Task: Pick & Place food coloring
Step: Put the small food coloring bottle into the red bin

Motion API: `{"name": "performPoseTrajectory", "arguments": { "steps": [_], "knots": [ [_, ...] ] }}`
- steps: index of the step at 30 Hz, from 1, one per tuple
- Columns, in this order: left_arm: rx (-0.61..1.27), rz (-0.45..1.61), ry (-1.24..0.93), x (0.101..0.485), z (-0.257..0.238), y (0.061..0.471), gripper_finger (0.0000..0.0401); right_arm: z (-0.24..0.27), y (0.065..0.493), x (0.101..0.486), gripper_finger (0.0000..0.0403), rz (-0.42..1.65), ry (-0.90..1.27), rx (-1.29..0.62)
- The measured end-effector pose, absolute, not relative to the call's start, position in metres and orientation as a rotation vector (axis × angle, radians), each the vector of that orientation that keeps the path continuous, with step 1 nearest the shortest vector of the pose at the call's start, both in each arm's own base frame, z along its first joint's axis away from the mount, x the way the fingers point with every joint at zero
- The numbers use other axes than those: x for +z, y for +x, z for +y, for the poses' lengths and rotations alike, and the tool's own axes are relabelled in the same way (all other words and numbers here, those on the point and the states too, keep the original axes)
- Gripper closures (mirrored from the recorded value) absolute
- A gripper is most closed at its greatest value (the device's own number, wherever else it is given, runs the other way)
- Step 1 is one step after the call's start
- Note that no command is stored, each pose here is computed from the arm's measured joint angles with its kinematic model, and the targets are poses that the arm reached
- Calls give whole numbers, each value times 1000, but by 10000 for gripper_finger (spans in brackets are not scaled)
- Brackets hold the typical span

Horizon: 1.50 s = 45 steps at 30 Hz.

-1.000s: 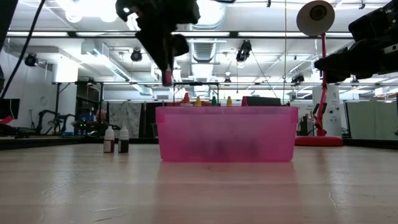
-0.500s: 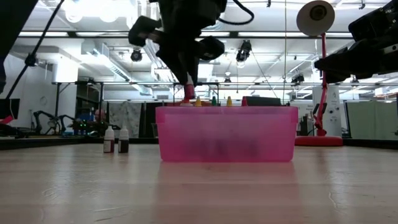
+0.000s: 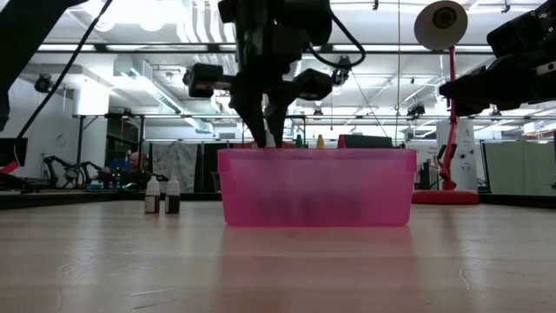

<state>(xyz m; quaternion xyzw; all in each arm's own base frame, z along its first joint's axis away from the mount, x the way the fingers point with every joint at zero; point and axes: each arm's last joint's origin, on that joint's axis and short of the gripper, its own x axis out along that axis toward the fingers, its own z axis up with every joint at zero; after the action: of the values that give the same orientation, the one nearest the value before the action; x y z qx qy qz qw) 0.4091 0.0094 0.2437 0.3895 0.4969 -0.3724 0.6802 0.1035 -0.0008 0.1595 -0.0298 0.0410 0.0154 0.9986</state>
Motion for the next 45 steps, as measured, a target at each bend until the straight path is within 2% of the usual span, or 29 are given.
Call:
{"name": "performPoseTrajectory", "arguments": {
  "steps": [14, 23, 45],
  "knots": [
    [-881, 1112, 1006, 240, 12, 409, 363, -1, 104, 160, 394, 82, -60, 31],
    [-849, 1201, 1039, 231, 15, 411, 363, -1, 104, 159, 394, 82, -60, 31],
    [-915, 1196, 981, 210, 14, 418, 363, -1, 104, 159, 394, 82, -60, 31]
  ]
}}
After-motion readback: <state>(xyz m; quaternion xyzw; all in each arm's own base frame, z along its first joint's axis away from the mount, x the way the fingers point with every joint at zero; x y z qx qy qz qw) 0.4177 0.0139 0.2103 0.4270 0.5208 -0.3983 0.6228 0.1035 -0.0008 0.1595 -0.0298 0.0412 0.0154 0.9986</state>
